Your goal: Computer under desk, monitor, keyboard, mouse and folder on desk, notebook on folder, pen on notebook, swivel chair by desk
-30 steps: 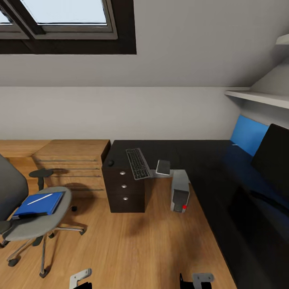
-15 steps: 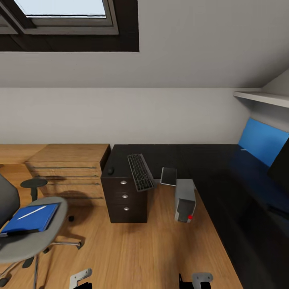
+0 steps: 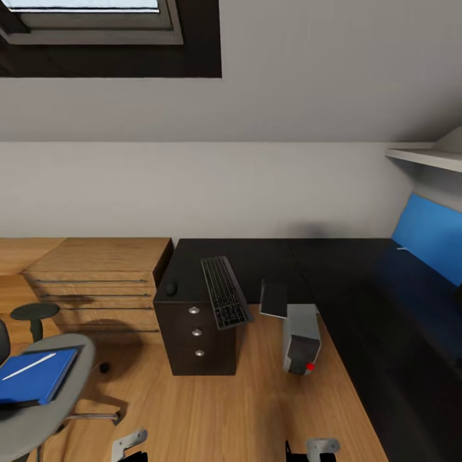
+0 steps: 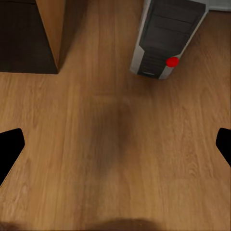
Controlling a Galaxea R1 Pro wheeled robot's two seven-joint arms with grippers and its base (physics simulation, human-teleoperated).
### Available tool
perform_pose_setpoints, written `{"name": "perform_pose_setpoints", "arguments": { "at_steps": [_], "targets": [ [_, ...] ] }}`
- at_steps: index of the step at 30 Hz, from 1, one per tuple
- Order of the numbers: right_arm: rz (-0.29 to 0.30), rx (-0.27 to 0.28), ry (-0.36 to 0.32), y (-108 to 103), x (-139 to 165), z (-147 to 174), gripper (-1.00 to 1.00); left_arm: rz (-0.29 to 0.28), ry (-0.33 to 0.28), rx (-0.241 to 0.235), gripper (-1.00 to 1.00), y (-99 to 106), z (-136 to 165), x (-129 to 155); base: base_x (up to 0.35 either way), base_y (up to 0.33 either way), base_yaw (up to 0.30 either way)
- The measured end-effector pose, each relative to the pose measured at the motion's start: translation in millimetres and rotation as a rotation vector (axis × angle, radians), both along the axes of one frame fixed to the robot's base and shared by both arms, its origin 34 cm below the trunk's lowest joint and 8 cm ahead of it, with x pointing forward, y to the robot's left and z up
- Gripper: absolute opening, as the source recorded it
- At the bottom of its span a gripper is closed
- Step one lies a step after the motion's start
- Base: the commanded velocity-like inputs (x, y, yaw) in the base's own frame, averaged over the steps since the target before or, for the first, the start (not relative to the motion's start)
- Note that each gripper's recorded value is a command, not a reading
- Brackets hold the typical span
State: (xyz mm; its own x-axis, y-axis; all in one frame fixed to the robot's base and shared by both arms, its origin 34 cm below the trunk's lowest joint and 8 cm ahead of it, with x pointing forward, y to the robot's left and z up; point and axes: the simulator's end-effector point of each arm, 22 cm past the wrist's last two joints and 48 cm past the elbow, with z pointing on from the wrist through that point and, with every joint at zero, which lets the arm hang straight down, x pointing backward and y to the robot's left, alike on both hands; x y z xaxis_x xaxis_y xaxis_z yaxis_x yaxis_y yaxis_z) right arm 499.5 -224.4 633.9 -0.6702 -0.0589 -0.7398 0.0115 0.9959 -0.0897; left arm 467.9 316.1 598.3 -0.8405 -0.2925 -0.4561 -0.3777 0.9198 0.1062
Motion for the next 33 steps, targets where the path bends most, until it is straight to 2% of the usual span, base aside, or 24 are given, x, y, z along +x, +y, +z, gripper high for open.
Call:
{"name": "perform_pose_setpoints", "arguments": {
  "at_steps": [6,17,33],
  "targets": [
    [0.020,0.018,0.004,6,-1,-1,1.00,-0.002,-0.001,-0.003,1.00,-2,0,0,0.332,0.000,0.000],
    [0.022,0.022,0.005,7,-1,-1,1.00,-0.004,-0.003,-0.011,1.00,-9,0,1,0.332,0.018,0.000],
    [0.022,0.019,0.010,5,-3,-2,1.00,-0.010,-0.007,-0.023,1.00,-19,-1,1,0.311,0.185,0.000]
  ]
}}
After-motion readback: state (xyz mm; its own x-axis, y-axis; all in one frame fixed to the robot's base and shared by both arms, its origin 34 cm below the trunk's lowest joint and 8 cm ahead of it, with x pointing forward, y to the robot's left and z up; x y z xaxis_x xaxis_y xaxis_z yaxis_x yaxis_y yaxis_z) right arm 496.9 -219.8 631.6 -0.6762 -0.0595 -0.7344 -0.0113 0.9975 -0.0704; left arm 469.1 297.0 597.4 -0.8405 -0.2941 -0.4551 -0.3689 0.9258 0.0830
